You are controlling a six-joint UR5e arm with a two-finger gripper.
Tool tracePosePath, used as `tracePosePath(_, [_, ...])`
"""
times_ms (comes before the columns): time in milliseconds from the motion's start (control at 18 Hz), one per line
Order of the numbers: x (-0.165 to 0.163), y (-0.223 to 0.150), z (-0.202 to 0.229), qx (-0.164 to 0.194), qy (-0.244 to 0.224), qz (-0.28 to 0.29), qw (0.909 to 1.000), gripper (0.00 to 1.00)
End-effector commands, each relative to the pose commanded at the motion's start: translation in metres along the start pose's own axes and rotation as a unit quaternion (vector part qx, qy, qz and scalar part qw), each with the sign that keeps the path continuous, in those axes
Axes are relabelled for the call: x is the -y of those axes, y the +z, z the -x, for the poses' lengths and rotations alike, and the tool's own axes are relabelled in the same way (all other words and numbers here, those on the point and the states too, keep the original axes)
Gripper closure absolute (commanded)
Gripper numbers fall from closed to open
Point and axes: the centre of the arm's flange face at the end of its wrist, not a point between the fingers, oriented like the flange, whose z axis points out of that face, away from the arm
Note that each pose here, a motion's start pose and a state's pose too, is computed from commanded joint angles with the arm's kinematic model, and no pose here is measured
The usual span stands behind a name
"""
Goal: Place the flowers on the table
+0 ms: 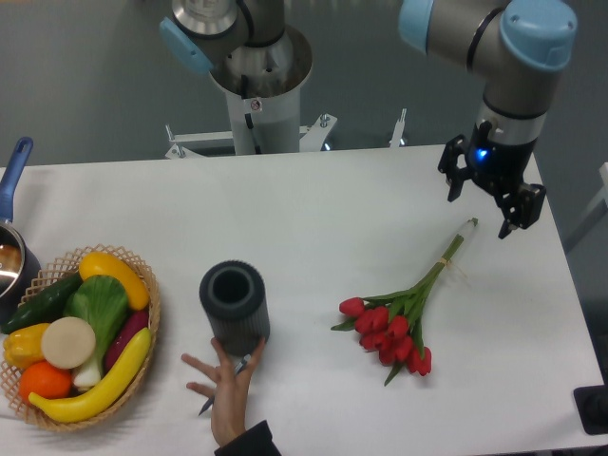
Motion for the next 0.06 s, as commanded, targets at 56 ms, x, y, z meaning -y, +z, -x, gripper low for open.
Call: tracePosePath(56, [-0.0001,0.0005,-0.0002,0.0,0.0,0.0,1.0,0.0])
